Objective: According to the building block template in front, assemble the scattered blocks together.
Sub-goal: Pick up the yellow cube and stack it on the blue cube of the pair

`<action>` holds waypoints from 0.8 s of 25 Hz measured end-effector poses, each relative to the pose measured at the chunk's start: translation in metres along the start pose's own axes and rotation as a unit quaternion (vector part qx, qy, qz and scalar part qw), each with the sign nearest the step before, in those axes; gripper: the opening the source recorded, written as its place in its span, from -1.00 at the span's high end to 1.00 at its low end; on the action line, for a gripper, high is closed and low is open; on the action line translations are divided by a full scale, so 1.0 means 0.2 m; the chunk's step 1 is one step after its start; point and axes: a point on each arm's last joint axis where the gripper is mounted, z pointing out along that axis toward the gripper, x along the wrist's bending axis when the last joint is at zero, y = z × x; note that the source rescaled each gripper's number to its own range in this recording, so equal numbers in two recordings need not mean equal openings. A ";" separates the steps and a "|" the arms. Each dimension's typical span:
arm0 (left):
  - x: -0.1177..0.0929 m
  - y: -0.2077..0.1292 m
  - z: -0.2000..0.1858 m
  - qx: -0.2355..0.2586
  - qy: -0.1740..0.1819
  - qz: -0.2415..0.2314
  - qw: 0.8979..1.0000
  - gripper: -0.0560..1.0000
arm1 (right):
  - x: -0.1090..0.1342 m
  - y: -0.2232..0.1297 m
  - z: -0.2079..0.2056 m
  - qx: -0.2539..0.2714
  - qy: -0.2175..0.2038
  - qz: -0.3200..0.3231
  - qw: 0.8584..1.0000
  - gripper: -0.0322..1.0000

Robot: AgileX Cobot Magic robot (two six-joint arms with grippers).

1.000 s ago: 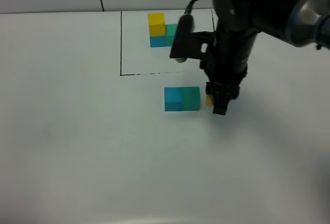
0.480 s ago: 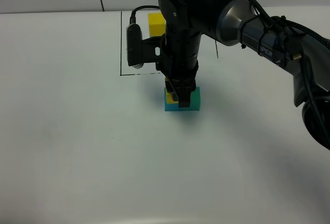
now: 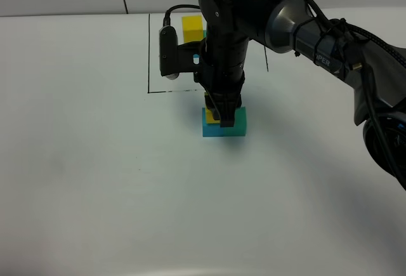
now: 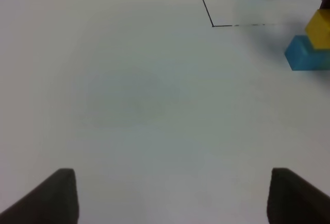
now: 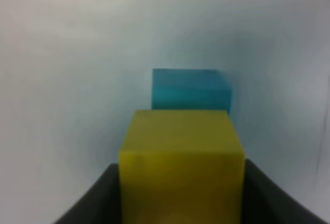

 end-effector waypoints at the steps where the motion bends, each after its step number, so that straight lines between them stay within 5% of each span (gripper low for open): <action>1: 0.00 0.00 0.00 0.000 0.000 0.000 1.000 -0.21 | 0.00 0.00 0.00 -0.001 0.001 0.002 1.000 0.91; 20: 0.00 0.00 0.00 0.000 0.000 0.000 1.000 -0.21 | -0.03 0.01 0.10 -0.018 0.006 0.002 1.000 0.91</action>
